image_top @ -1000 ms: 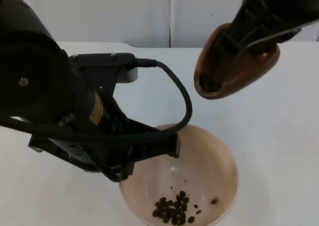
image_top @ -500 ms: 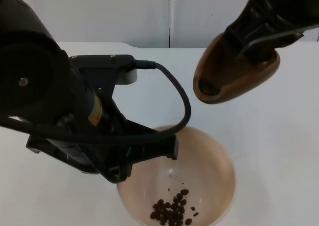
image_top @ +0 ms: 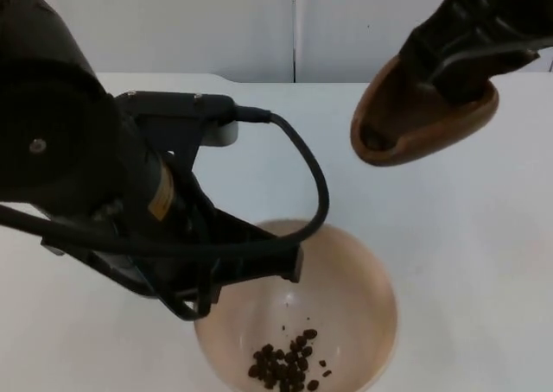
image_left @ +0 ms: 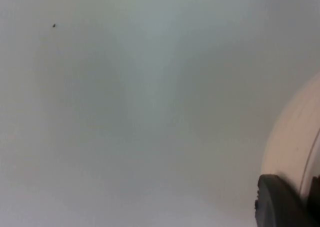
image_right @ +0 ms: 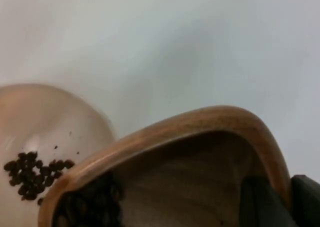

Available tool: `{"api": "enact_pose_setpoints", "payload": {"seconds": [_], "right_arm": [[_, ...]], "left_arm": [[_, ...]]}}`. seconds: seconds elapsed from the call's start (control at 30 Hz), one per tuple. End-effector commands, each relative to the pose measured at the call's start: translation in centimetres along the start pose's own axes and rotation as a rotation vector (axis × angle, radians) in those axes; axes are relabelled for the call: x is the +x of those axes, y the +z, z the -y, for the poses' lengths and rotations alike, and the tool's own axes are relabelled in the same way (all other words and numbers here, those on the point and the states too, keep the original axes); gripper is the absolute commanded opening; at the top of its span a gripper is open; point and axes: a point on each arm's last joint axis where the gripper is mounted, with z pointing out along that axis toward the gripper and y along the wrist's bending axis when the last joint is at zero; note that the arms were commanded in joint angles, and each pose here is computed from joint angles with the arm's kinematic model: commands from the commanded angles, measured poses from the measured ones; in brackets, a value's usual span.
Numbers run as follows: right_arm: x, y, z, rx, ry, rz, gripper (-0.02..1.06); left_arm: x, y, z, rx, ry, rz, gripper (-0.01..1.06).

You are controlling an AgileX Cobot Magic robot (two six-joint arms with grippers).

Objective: Pick up the bowl with the left hand and pour the coffee beans from the cup into the bowl with the right hand.

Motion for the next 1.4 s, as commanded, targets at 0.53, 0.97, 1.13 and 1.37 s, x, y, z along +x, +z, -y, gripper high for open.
{"api": "enact_pose_setpoints", "payload": {"seconds": [0.53, 0.97, 1.13, 1.37], "right_arm": [[5.3, 6.1, 6.2, 0.042, 0.301, 0.039, 0.0], [6.3, 13.9, 6.1, 0.025, 0.357, -0.042, 0.0], [7.1, 16.5, 5.8, 0.016, 0.363, -0.073, 0.0], [8.0, 19.1, 5.3, 0.006, 0.367, -0.113, 0.0]], "left_arm": [[-1.0, 1.5, -1.8, 0.004, -0.007, -0.023, 0.0], [-0.6, 2.8, -1.7, -0.005, 0.057, -0.057, 0.0], [-0.7, 2.8, -1.8, -0.013, 0.083, -0.053, 0.0], [-0.7, 2.8, -1.8, -0.014, 0.083, -0.055, 0.0]]}}
